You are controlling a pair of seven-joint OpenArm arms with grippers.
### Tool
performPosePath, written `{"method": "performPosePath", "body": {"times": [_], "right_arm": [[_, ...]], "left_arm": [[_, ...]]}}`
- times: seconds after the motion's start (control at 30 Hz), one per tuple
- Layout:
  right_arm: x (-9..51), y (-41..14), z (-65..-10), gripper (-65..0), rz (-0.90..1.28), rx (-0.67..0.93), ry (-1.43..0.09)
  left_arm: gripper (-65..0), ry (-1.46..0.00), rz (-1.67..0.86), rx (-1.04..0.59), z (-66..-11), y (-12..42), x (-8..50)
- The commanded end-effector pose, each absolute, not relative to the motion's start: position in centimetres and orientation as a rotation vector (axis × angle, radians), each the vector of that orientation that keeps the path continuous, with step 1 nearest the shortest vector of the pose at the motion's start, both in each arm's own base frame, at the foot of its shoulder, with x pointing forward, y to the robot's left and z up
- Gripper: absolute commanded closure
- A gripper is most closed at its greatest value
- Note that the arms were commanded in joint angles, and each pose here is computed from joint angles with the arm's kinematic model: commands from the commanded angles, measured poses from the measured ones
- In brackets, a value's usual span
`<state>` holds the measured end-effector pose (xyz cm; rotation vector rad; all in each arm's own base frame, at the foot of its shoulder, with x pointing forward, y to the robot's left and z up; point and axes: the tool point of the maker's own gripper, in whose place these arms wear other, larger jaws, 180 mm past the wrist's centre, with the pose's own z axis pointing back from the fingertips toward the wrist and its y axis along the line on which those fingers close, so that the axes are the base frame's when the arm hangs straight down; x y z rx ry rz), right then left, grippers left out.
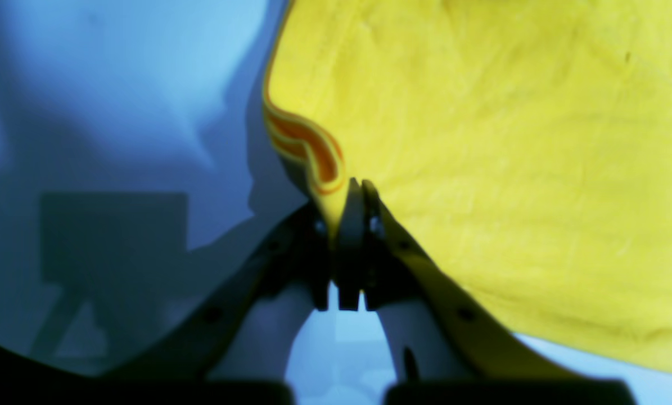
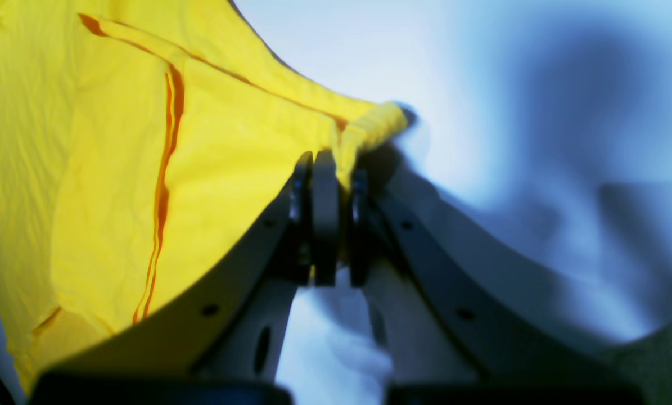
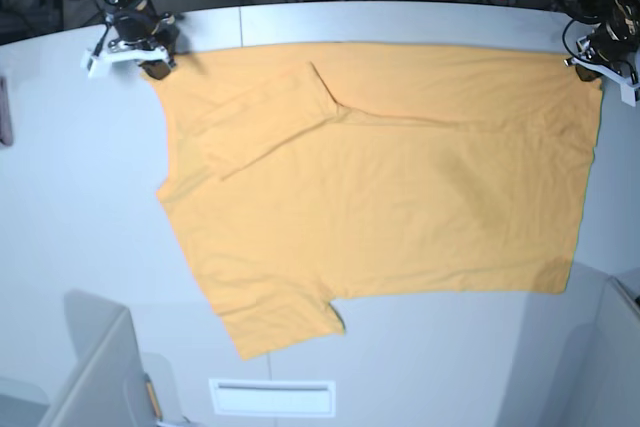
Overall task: Fold the T-shirt properly
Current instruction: 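Pull the shirt further toward the robot with both grippers, then release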
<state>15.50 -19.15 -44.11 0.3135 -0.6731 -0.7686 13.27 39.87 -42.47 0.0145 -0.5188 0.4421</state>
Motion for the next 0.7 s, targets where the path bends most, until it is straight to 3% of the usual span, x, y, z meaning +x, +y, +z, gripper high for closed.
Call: {"method": "performPosePath", "body": {"times": [0.0,0.4,0.67], "right_arm": [[14.9,-19.9,-43.9,0.0,-0.768,0.285,-0.678],[12.7,-19.5,-44.5,0.0,-0.766,0.274,-0.63],[11.2,-19.1,-43.4,0.0,-0.749,0.272,-0.623]], "left_arm": [[0.0,-0.473,0.433,0.06,-42.3,40.9,12.1],[0.0,-0.414,0.515,0.081,-43.1,41.2,7.3],[0.0,-0.437,0.483,0.113,-41.7,41.2,7.2]]}}
